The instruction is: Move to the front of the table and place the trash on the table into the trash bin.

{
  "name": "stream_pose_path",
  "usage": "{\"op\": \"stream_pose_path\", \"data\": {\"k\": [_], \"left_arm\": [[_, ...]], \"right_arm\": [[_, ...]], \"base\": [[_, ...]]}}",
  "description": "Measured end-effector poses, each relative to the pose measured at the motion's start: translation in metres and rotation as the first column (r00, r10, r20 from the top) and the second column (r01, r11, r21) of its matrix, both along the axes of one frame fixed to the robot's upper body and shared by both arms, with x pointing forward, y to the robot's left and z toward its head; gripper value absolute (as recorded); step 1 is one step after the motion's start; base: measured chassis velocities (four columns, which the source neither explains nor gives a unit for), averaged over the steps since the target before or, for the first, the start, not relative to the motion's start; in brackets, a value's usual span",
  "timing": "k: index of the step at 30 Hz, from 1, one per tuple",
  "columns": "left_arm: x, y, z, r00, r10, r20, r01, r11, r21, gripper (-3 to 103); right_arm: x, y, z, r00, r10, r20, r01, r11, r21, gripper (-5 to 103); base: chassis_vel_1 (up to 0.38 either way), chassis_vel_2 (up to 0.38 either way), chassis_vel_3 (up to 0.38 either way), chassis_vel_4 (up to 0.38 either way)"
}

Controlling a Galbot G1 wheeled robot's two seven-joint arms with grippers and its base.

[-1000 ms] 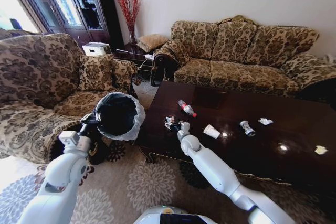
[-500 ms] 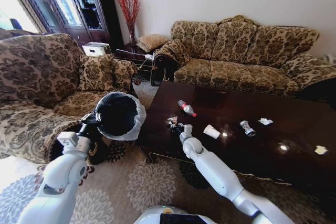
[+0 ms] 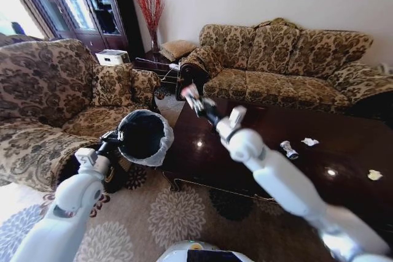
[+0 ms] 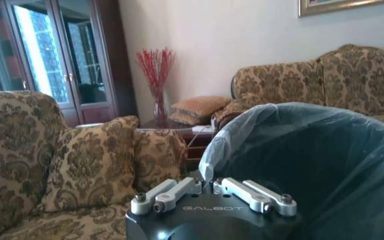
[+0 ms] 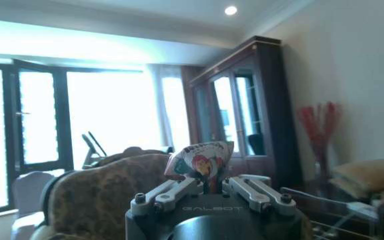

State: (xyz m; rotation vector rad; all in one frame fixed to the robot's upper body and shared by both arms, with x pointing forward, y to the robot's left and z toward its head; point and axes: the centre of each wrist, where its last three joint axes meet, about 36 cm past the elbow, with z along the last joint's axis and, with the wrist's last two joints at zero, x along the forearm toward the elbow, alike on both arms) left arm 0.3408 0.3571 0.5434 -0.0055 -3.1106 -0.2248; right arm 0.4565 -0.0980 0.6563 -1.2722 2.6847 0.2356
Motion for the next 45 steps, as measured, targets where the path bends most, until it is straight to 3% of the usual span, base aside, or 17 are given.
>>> {"op": "stream_pose_path", "data": {"k": [4,6,8,10,13,15,17,19,26,30,32,35,39,41,42,44,45], "left_arm": [[0.001,-0.003,0.016,1.0,-0.021,-0.013,0.021,1.0,-0.001,1],[0.004,-0.005,0.023,0.998,-0.05,-0.029,0.05,0.999,-0.003,1],[0.005,-0.005,0.024,0.998,-0.057,-0.034,0.056,0.998,-0.005,1],[0.004,-0.005,0.026,0.997,-0.072,-0.041,0.072,0.997,-0.007,1],[0.004,-0.005,0.027,0.996,-0.079,-0.042,0.078,0.997,-0.011,1],[0.004,-0.004,0.028,0.996,-0.082,-0.042,0.082,0.997,-0.014,1],[0.004,-0.004,0.028,0.996,-0.083,-0.042,0.083,0.996,-0.014,1],[0.004,-0.003,0.029,0.995,-0.088,-0.041,0.088,0.996,-0.015,1],[0.003,-0.002,0.029,0.996,-0.083,-0.038,0.083,0.996,-0.016,1],[0.003,-0.002,0.031,0.995,-0.09,-0.031,0.09,0.996,-0.014,1],[0.003,-0.001,0.032,0.995,-0.094,-0.03,0.094,0.996,-0.013,1],[0.003,-0.001,0.032,0.995,-0.094,-0.022,0.094,0.995,-0.014,1],[0.001,-0.001,0.03,0.996,-0.088,-0.016,0.087,0.996,-0.021,1],[0.0,-0.001,0.03,0.996,-0.086,-0.014,0.086,0.996,-0.022,1],[-0.001,-0.001,0.031,0.997,-0.083,-0.009,0.083,0.996,-0.022,1],[-0.002,-0.001,0.032,0.997,-0.082,-0.007,0.082,0.996,-0.021,1],[-0.002,-0.001,0.032,0.997,-0.077,-0.003,0.077,0.997,-0.018,1]], "right_arm": [[-0.009,0.041,0.009,0.992,0.128,-0.015,-0.128,0.991,-0.024,5],[-0.015,0.066,-0.005,0.981,0.19,-0.043,-0.193,0.978,-0.083,5],[-0.017,0.072,-0.011,0.977,0.206,-0.055,-0.211,0.971,-0.108,5],[-0.016,0.084,-0.03,0.967,0.238,-0.087,-0.25,0.95,-0.186,5],[-0.014,0.091,-0.036,0.965,0.241,-0.101,-0.258,0.939,-0.228,3],[-0.015,0.096,-0.037,0.963,0.245,-0.111,-0.265,0.933,-0.243,13],[-0.015,0.097,-0.038,0.964,0.242,-0.112,-0.263,0.933,-0.245,13],[-0.014,0.1,-0.038,0.967,0.23,-0.113,-0.252,0.935,-0.251,23],[-0.013,0.102,-0.041,0.971,0.218,-0.101,-0.237,0.933,-0.269,44],[-0.011,0.105,-0.039,0.978,0.191,-0.09,-0.208,0.938,-0.276,66],[-0.01,0.105,-0.038,0.98,0.18,-0.081,-0.195,0.941,-0.276,72],[-0.007,0.103,-0.031,0.986,0.153,-0.061,-0.164,0.952,-0.259,78],[0.008,0.076,-0.004,0.999,0.052,-0.013,-0.054,0.977,-0.206,97],[0.01,0.071,-0.002,0.999,0.036,-0.007,-0.036,0.979,-0.201,97],[0.018,0.047,0.005,0.999,-0.047,0.004,0.047,0.983,-0.179,100],[0.023,0.034,0.005,0.996,-0.09,0.005,0.09,0.981,-0.174,100],[0.032,0.005,0.001,0.985,-0.173,0.004,0.171,0.969,-0.178,100]], "base": [[0.0,0.0,0.0,0.0],[0.0,0.0,0.0,0.0],[0.0,0.0,0.0,0.0],[0.0,0.0,0.0,0.0],[0.0,0.0,0.0,0.0],[0.0,0.0,0.0,0.0],[0.0,0.0,0.0,0.0],[0.0,0.0,0.0,0.0],[0.0,0.0,0.0,0.0],[0.0,0.0,0.0,0.0],[0.0,0.0,0.0,0.0],[0.0,0.0,0.0,0.0],[0.0,0.0,0.0,0.0],[0.0,0.0,0.0,0.0],[0.0,0.0,0.0,0.0],[0.0,0.0,0.0,0.0],[0.0,0.0,0.0,0.0]]}}
